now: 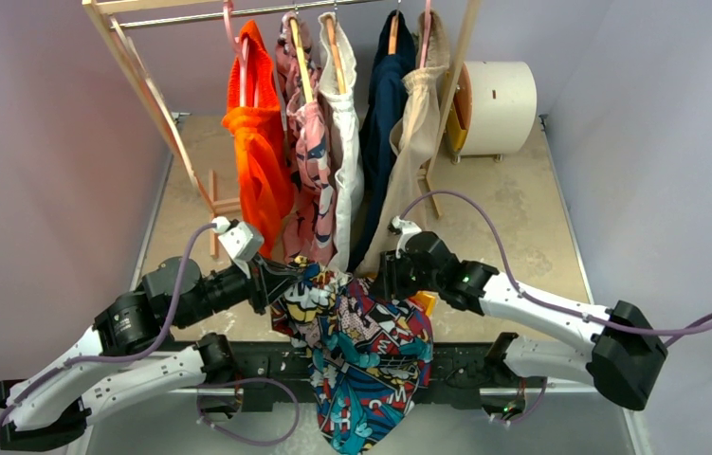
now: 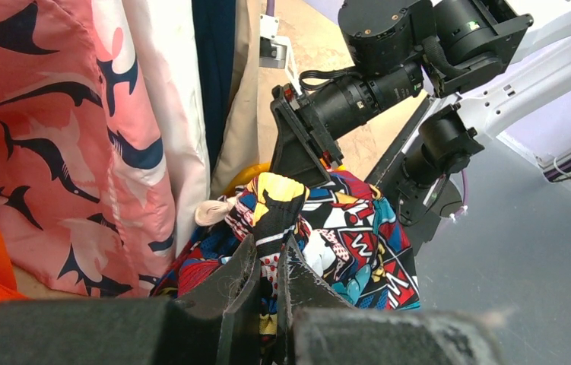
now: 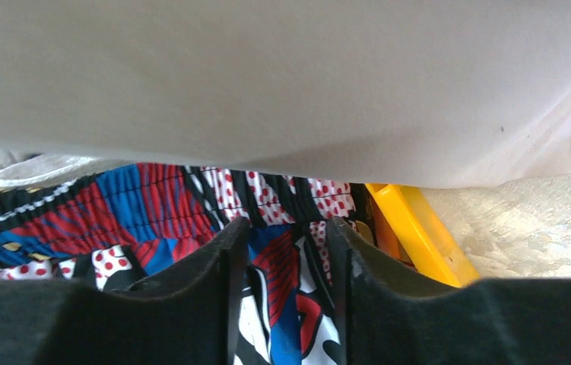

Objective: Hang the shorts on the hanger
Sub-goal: Adjust the shorts at the center of the board.

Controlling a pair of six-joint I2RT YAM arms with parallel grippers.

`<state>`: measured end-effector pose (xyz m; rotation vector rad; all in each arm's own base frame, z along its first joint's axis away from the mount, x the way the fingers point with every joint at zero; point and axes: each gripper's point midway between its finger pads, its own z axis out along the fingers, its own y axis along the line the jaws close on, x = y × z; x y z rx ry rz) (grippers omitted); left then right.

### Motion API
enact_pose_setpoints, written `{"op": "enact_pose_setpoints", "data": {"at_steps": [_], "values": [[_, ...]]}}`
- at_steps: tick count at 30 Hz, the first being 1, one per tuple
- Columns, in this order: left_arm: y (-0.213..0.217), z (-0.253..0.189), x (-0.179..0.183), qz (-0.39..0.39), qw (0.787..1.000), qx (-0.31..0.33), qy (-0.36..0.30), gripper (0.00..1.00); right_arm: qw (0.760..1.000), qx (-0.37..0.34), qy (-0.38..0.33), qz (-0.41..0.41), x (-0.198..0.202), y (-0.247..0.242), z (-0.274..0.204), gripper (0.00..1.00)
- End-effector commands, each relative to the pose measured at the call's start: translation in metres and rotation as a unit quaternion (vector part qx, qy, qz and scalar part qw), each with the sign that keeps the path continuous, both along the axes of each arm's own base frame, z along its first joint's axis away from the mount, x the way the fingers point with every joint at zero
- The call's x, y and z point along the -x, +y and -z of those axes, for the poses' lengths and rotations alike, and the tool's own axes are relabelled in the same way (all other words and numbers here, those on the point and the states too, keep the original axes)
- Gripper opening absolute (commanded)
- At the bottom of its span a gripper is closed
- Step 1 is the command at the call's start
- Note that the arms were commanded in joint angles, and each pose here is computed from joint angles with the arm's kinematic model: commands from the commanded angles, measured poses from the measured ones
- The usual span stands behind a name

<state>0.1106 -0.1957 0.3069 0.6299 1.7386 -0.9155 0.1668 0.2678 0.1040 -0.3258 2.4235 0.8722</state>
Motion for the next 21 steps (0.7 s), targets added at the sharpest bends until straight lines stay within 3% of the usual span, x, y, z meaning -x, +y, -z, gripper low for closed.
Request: {"op": "enact_pose_setpoints", "data": {"at_steps": [1, 5, 9, 16, 17, 19, 21], "values": [[0.004, -0.028, -0.002, -0.009, 0.999, 0.036, -0.026, 0.00, 0.999, -0.018, -0.026, -0.022, -0.005, 0.010, -0.014, 0.40], [0.007, -0.032, -0.002, -0.012, 0.999, 0.037, -0.028, 0.00, 0.999, -0.030, -0.030, -0.030, -0.003, 0.013, -0.027, 0.25], [0.010, -0.034, -0.002, -0.015, 0.999, 0.038, -0.031, 0.00, 0.997, -0.045, -0.055, -0.037, -0.005, 0.015, -0.046, 0.00], [0.014, -0.037, -0.003, -0.025, 0.998, 0.039, -0.035, 0.00, 0.992, -0.070, -0.101, -0.028, -0.010, 0.011, -0.074, 0.00], [0.015, -0.037, -0.003, -0.026, 0.998, 0.039, -0.035, 0.00, 0.993, -0.065, -0.098, -0.023, -0.011, 0.008, -0.071, 0.05], [0.015, -0.037, -0.003, -0.026, 0.998, 0.039, -0.036, 0.00, 0.994, -0.050, -0.091, -0.016, -0.011, 0.004, -0.061, 0.25], [0.015, -0.036, -0.003, -0.026, 0.998, 0.039, -0.034, 0.00, 0.996, -0.040, -0.082, -0.017, -0.009, 0.002, -0.051, 0.38]]}}
